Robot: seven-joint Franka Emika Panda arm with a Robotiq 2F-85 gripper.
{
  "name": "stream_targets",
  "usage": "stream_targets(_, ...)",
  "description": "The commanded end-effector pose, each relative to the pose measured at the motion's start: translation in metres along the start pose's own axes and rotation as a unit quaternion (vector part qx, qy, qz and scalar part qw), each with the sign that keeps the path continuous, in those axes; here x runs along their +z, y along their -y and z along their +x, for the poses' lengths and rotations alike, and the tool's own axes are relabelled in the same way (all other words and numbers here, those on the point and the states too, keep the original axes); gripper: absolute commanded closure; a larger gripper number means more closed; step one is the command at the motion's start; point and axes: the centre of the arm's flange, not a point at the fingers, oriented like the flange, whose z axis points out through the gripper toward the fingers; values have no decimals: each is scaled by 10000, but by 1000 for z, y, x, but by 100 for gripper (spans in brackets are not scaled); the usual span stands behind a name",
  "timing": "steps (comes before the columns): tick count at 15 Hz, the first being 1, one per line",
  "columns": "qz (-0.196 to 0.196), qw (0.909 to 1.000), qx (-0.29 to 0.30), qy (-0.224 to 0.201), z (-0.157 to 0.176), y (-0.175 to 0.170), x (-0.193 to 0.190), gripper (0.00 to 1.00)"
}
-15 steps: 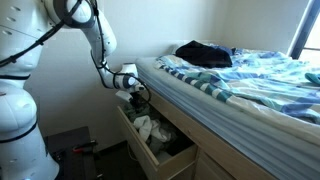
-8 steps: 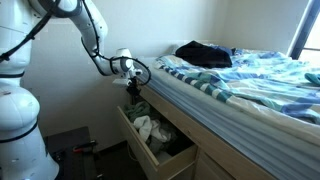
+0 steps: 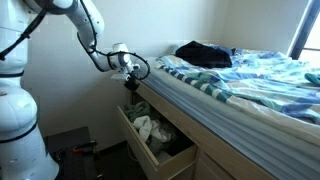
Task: Open the topmost drawer on the left, push the clothes inside it down, and then close the drawer
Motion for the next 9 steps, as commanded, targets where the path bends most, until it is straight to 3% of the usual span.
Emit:
stream_targets(1,41,9982,103,-591,14,-2,21,100)
stream_targets(5,123,9963,11,-855,21,2,50,100)
stream_targets(9,116,9969,-100,-770,21,9,76,100)
